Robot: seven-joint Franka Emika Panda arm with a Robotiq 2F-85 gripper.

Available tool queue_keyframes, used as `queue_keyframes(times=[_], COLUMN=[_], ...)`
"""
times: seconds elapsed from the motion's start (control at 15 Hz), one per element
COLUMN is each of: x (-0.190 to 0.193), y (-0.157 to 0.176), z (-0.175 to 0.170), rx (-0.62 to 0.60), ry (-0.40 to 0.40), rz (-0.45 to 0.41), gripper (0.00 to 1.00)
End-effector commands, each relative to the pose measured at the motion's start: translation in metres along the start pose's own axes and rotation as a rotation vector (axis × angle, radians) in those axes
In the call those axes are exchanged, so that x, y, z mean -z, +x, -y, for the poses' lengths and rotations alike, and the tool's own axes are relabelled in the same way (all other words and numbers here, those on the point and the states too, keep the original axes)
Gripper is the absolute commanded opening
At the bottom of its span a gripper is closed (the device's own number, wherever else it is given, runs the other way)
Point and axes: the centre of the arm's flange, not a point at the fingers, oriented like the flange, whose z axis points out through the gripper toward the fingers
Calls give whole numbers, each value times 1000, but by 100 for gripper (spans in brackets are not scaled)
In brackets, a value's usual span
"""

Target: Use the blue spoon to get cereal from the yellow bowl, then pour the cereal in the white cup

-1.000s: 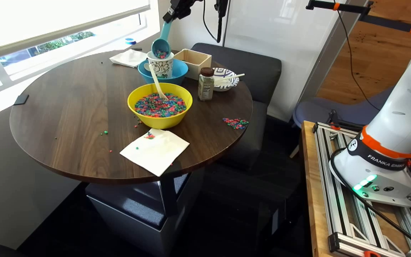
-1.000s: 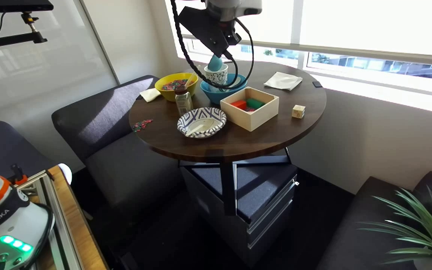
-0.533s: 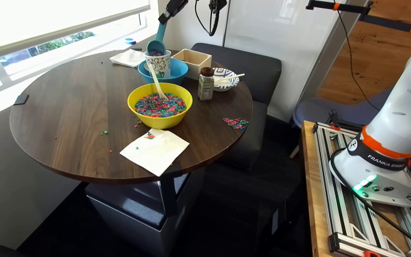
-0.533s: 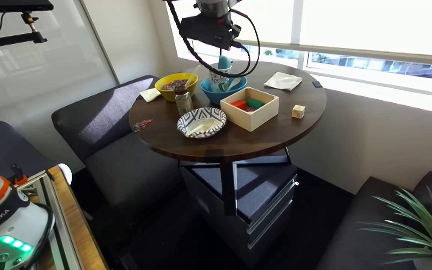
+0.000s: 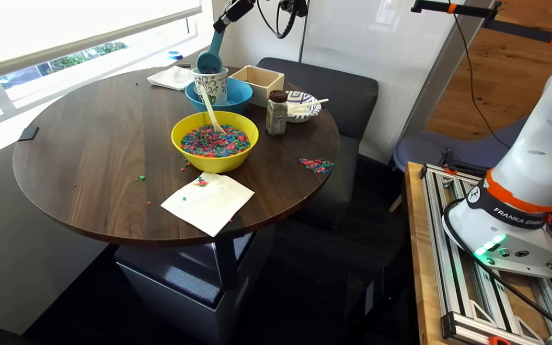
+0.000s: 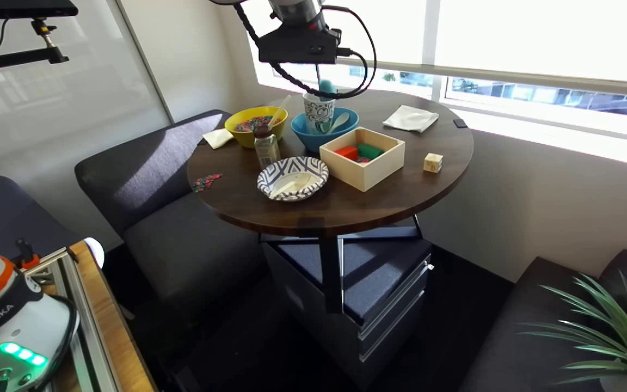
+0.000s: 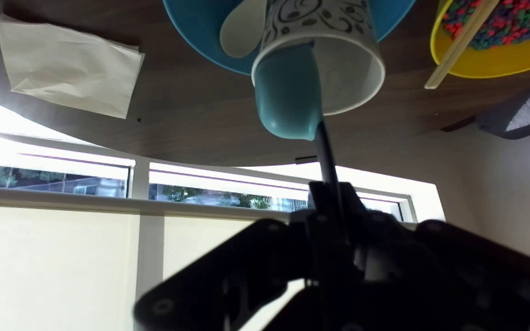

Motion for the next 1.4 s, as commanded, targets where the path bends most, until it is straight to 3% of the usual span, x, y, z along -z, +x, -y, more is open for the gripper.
queue_keyframes(times=[0.0, 0.4, 0.87, 1.33], x=[20, 23, 19, 26], y=[-8, -11, -16, -11], z=[22, 37, 40, 34], rx=[77, 201, 346, 309], ry=[40, 96, 74, 45], rz=[-28, -47, -57, -144], gripper=[2, 2, 2, 2])
